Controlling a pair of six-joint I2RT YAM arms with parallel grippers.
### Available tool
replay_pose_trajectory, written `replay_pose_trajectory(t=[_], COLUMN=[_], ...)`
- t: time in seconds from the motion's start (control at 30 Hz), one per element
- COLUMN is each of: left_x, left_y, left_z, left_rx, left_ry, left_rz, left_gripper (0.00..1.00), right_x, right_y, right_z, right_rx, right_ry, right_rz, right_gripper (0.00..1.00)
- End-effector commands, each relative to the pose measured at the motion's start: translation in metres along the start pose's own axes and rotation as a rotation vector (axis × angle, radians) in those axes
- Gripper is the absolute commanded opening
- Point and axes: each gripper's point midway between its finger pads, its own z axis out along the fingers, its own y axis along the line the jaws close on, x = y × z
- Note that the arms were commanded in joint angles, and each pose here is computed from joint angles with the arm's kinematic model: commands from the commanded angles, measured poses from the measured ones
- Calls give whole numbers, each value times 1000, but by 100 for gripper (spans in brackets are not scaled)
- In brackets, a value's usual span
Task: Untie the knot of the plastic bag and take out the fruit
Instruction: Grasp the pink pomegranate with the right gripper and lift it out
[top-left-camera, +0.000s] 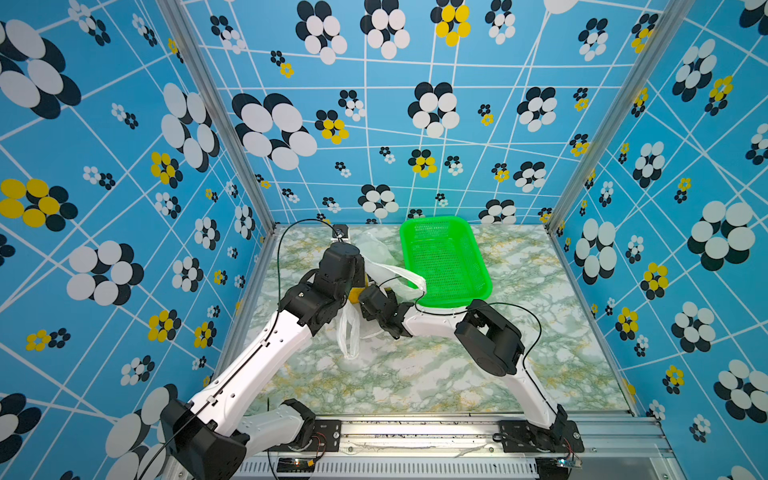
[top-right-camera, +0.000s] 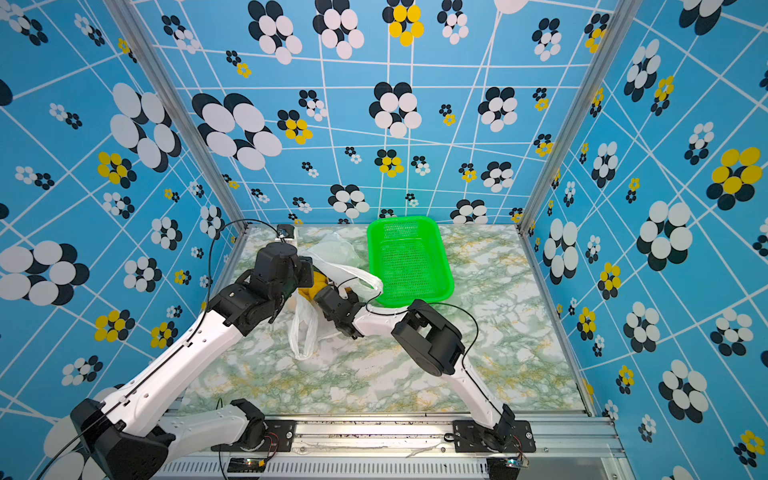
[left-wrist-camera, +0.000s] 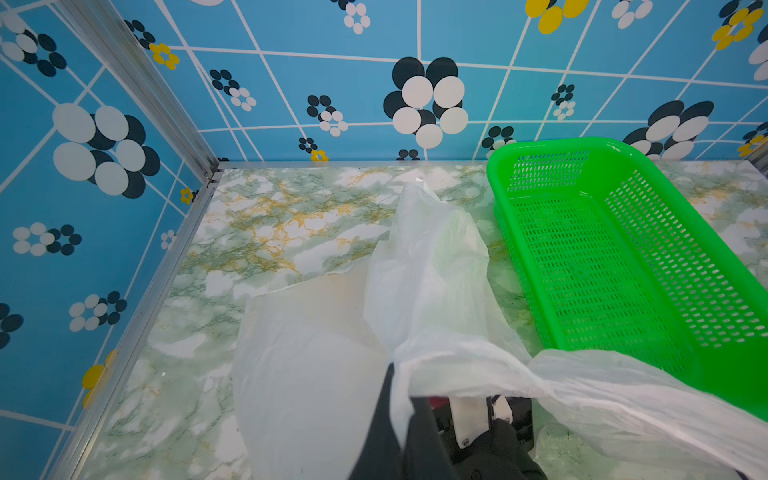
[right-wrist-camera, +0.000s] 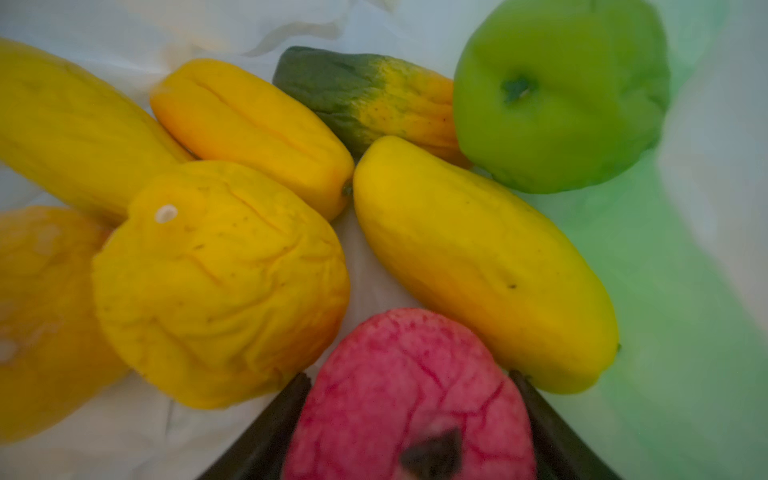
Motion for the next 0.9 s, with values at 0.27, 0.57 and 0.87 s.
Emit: replay_pose_trajectory(t=[0.27, 0.57, 0.87], left_x=[-13, -1, 2], left_y=[-6, 3, 10], left_z=[-30, -6, -13], left_rx=[137, 28, 23], left_ry=[-101, -20, -32], left_rz=[62, 121, 126], left_gripper=[0, 0, 0], right_x=[-8, -54, -59], right_y=[5, 43, 35], right_z=[-25, -127, -178], right_rx=[-105, -296, -408], right_ry=[-15, -233, -302], right_rz=[13, -128, -148], right_gripper=[45, 32, 23])
